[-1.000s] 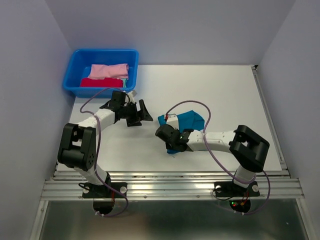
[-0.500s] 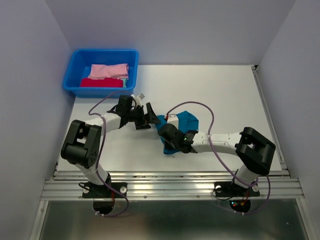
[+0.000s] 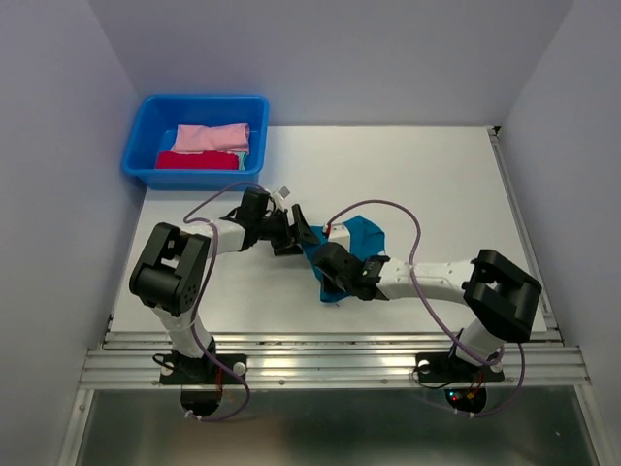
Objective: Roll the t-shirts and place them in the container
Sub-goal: Roll the T-shirt to the center of the board.
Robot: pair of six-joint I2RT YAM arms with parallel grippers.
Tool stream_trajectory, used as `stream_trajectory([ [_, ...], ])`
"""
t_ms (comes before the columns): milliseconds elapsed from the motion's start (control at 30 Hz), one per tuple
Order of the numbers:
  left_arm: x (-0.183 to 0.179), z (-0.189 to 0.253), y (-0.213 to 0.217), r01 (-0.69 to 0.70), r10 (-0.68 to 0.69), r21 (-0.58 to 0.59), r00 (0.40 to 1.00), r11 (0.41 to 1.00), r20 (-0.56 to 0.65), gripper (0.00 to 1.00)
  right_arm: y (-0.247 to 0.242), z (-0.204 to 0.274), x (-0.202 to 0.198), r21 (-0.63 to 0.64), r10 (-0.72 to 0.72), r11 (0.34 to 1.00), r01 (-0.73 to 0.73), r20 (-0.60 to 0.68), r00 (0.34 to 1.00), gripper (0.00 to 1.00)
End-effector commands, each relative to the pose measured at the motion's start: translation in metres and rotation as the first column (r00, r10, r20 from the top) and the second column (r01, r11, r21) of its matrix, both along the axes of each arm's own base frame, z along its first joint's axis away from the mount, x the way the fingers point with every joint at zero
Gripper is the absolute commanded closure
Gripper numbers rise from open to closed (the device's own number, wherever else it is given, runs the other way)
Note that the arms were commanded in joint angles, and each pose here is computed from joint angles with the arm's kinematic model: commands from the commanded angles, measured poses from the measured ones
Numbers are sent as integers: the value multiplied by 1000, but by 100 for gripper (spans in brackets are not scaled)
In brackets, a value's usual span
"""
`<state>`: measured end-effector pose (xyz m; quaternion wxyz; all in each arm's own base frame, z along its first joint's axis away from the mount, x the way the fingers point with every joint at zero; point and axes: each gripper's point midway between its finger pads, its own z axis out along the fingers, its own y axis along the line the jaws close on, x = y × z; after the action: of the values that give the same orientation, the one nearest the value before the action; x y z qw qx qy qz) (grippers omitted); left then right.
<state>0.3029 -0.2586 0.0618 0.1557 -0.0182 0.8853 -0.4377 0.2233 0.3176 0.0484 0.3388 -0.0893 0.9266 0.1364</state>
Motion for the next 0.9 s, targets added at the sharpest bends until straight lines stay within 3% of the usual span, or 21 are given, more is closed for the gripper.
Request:
stream_trajectory([
  [0,11,10,-10,7,-6,-18,999,1000,48,15,8,22,6,83,-12,997,8,43,999,99],
  [167,12,3,-12,-4,4,0,999,1000,38,15,6,23,5,90,-13,996,9,46,999,99],
  [467,15,3,-37,32,-31,-13,999,999,38,28,4,17,1,91,-6,996,3,33,999,99],
  [533,14,4,-41,36,-35,-19,999,999,35,34,3,15,0,89,-5,996,2,26,1000,99],
  [600,14,5,-43,35,-34,-21,999,999,32,48,3,16,-1,92,-6,996,3,26,1000,99],
  [633,15,7,-43,33,-32,-24,999,999,35,62,2,17,0,93,-8,996,5,29,1000,99],
  [700,15,9,-43,30,-29,-27,999,999,36,76,1,22,1,98,-15,995,11,39,999,92],
  [733,17,13,-43,22,-21,-26,999,999,41,92,-1,23,1,84,-16,996,13,37,999,78],
  [767,17,14,-43,19,-18,-25,999,1000,41,99,-2,25,1,77,-15,997,12,40,999,70],
  [833,18,13,-40,0,0,-2,1000,1000,25,100,-4,29,4,48,-8,999,5,55,998,59],
  [867,19,17,-39,-9,9,0,999,1000,31,100,-6,33,4,28,-11,1000,9,54,999,49],
])
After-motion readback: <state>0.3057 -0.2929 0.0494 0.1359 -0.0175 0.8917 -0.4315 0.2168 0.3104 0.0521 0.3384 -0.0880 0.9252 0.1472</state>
